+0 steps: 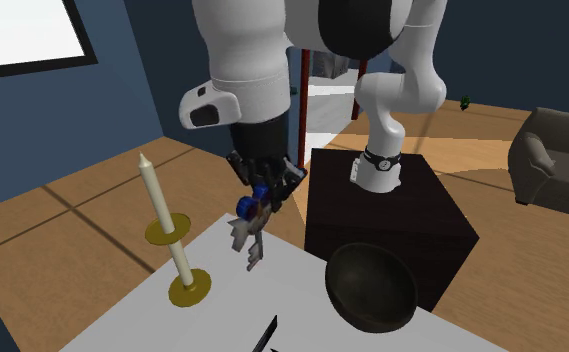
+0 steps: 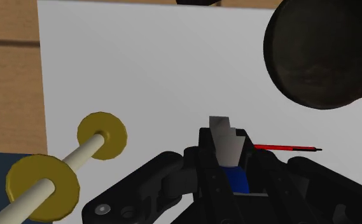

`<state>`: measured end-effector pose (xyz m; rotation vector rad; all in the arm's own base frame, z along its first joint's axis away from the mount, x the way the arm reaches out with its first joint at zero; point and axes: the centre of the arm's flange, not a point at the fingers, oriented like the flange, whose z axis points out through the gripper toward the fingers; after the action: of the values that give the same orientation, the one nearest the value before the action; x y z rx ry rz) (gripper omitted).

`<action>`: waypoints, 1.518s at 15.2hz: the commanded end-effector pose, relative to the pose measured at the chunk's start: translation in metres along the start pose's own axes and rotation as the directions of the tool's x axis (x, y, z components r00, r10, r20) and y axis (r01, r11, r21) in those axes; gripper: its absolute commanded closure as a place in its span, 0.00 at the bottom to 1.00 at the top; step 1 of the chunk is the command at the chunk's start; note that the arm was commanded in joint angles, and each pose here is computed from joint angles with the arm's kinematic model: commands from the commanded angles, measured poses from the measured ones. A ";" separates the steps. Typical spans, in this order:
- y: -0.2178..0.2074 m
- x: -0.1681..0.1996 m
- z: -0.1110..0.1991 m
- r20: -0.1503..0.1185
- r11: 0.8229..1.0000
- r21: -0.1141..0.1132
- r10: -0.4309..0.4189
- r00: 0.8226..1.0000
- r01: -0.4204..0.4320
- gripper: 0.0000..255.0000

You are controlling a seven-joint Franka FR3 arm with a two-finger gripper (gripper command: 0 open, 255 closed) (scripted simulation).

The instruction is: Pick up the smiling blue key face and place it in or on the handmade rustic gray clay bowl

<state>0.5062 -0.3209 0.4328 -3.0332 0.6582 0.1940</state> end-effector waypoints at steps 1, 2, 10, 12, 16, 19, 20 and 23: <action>-0.023 -0.016 0.001 0.000 1.000 0.000 0.001 1.000 -0.001 1.00; -0.033 -0.024 0.000 0.000 1.000 0.000 0.001 1.000 -0.001 1.00; -0.118 -0.088 -0.003 0.000 1.000 0.000 0.001 1.000 -0.001 1.00; -0.139 -0.104 -0.004 0.000 1.000 0.000 0.001 1.000 -0.001 1.00; -0.181 -0.135 -0.005 0.000 1.000 0.000 0.001 1.000 -0.001 1.00; -0.181 -0.133 0.010 0.000 1.000 0.000 0.001 1.000 -0.001 1.00; -0.181 -0.133 0.016 0.000 1.000 0.000 0.001 1.000 -0.001 1.00; -0.181 -0.131 0.031 0.000 1.000 0.000 0.001 1.000 -0.001 1.00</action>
<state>0.4594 -0.1014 0.4245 -3.0333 0.6591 0.1950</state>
